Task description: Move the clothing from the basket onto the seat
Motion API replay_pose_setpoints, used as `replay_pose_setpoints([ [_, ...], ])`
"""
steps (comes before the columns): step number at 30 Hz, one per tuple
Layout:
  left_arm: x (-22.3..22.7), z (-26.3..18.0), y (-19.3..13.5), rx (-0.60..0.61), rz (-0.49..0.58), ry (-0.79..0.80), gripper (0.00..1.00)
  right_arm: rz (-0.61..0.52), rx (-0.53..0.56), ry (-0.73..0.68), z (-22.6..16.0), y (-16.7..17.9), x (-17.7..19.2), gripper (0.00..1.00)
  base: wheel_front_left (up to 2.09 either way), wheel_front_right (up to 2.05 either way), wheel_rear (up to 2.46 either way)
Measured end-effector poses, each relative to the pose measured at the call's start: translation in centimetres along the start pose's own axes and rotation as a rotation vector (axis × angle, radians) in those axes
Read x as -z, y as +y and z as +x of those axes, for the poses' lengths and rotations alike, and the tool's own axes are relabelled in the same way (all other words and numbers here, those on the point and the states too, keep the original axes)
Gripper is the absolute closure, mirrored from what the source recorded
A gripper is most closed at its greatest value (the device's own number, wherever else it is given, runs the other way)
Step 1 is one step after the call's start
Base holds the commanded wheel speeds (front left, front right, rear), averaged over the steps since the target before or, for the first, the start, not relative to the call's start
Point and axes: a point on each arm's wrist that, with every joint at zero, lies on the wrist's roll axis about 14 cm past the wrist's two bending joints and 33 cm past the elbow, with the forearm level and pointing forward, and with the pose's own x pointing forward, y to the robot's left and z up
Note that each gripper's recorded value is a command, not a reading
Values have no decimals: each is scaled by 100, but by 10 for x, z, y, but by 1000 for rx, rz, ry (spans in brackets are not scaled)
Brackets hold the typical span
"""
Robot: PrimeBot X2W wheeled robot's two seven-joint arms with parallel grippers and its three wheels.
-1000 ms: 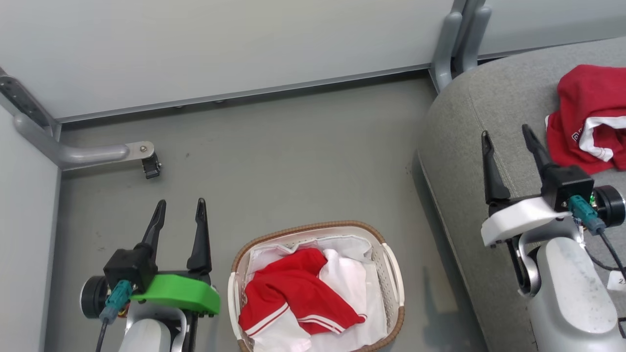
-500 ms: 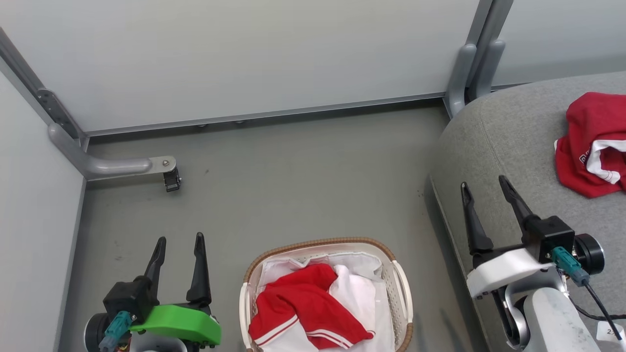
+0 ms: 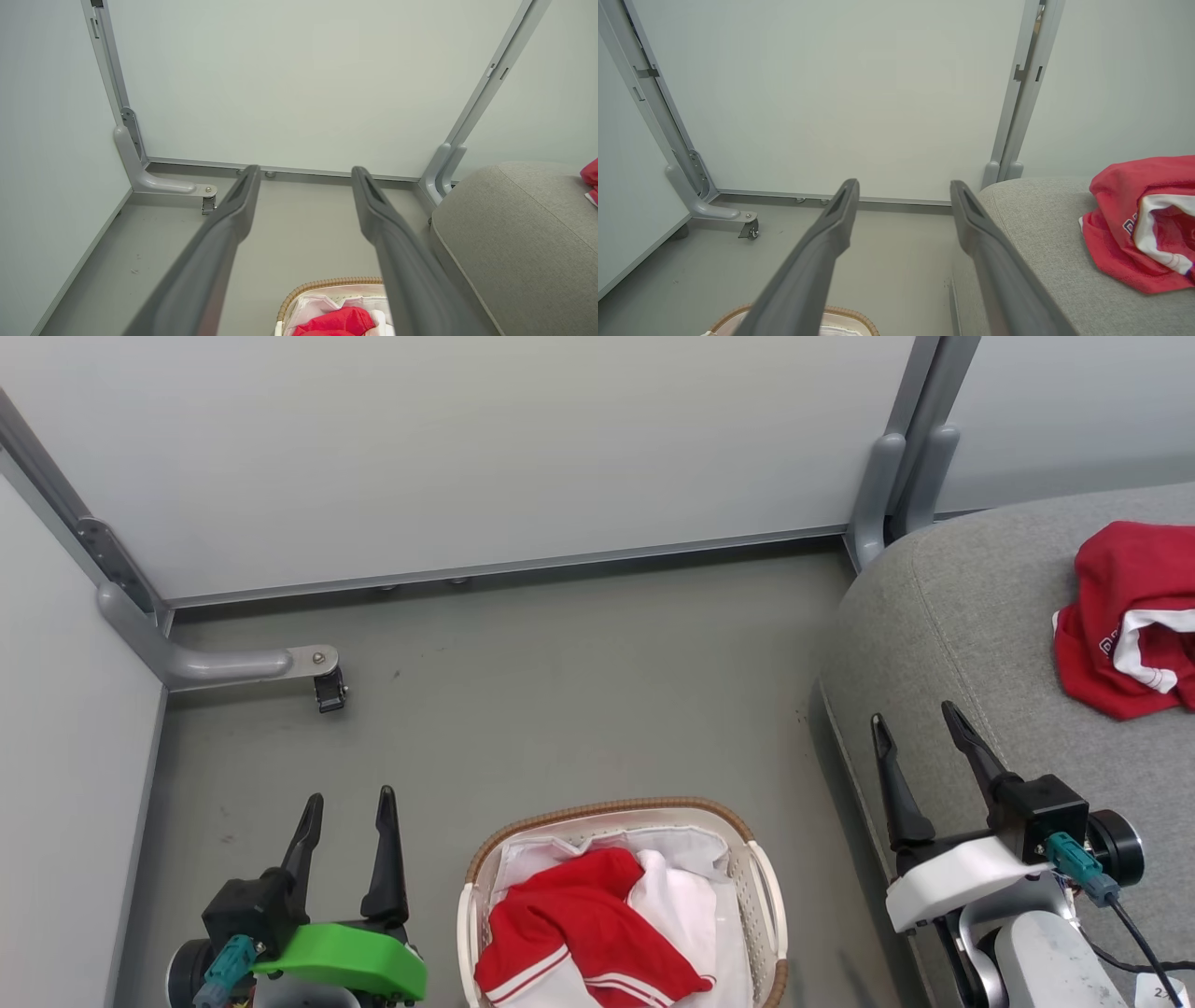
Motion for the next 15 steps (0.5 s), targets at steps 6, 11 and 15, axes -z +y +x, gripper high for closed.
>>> replay_pose_setpoints([
  [6, 0, 0, 0, 2, 1, -1, 0, 2, 2, 2, 0, -1, 1, 0, 0, 0, 0],
  [11, 1, 0, -1, 3, 1, 3, 0, 3, 7, 5, 0, -2, 2, 0, 0, 0, 0],
  [15, 3, 0, -3, 10, 2, 10, 0, 5, 10, 8, 0, -3, 3, 0, 0, 0, 0],
])
